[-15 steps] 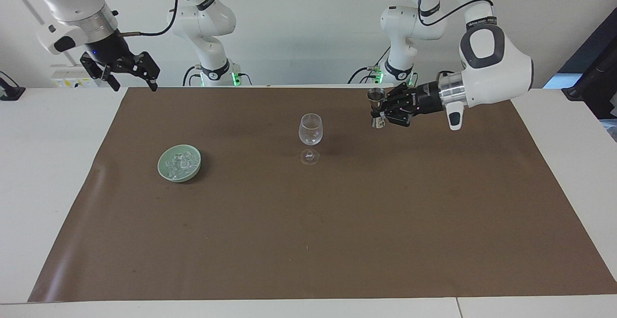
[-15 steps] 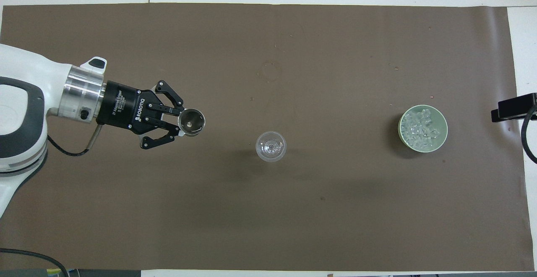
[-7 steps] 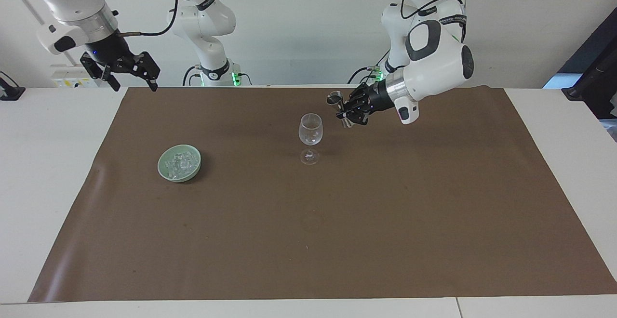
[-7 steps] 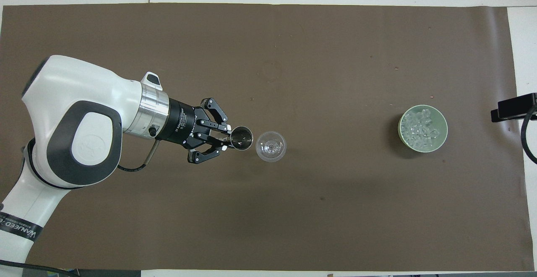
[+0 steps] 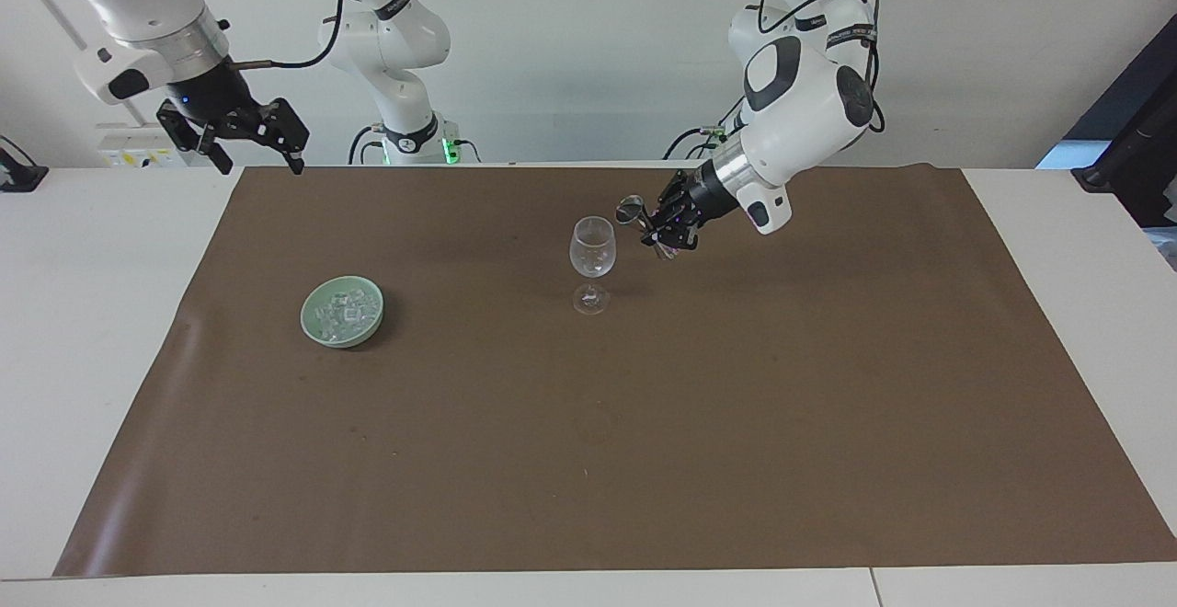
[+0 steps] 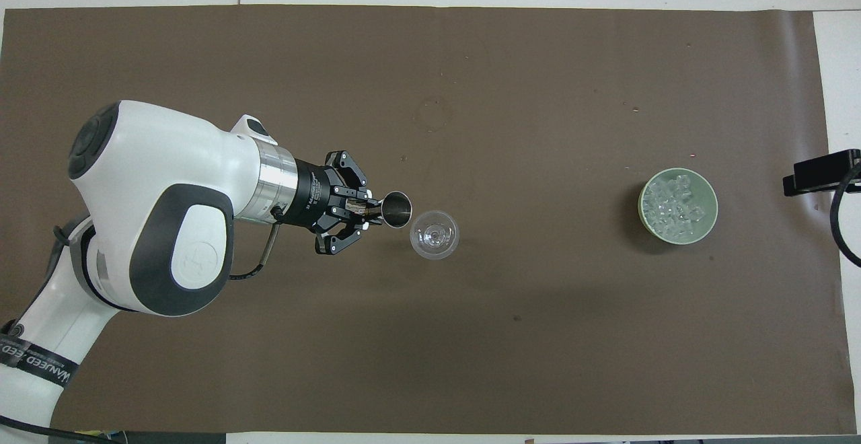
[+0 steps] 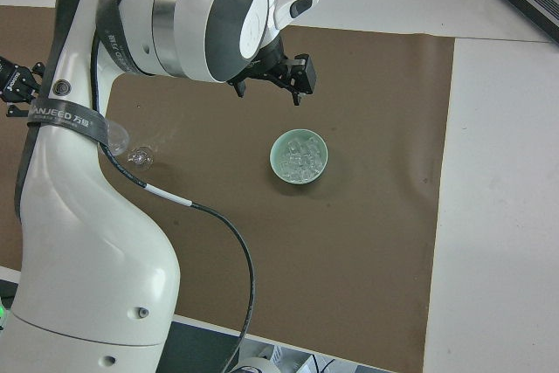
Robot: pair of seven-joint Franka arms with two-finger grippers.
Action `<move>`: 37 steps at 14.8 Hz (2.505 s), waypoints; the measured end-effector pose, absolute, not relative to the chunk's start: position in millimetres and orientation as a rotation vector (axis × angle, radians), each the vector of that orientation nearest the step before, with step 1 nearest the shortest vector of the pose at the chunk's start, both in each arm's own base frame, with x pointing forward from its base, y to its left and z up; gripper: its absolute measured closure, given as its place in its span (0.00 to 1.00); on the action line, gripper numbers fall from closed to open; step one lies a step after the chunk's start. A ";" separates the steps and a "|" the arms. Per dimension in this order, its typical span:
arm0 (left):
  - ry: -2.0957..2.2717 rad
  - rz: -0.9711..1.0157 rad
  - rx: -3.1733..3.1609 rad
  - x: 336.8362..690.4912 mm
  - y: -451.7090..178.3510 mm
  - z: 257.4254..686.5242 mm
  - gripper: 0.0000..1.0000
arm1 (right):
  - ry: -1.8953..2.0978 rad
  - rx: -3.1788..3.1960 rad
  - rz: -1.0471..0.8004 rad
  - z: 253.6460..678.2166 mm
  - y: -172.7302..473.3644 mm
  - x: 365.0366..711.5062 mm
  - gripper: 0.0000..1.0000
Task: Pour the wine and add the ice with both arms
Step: 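Tilt the metal cup over the clear cup with the left gripper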
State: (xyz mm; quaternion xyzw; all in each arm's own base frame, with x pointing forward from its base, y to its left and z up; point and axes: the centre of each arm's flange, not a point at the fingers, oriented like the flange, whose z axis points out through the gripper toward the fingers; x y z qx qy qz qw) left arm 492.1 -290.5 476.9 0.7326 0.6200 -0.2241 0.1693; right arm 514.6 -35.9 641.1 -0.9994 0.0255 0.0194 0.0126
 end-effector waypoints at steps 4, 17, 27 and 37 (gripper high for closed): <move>1.759 -0.542 2.174 479.8 -311.7 475.0 0.79 | 0.078 -3.115 0.061 641.1 -35.4 514.7 0.00; 1.762 -0.120 2.389 451.5 -355.0 477.3 0.79 | 0.063 -3.116 0.063 640.3 -30.4 514.9 0.00; 1.732 0.308 2.436 423.7 -394.4 489.7 0.79 | 0.021 -3.065 0.071 637.2 -11.8 515.7 0.00; 1.628 0.521 2.515 404.8 -412.2 493.7 0.79 | -0.064 -3.061 0.032 625.8 -11.8 521.1 0.00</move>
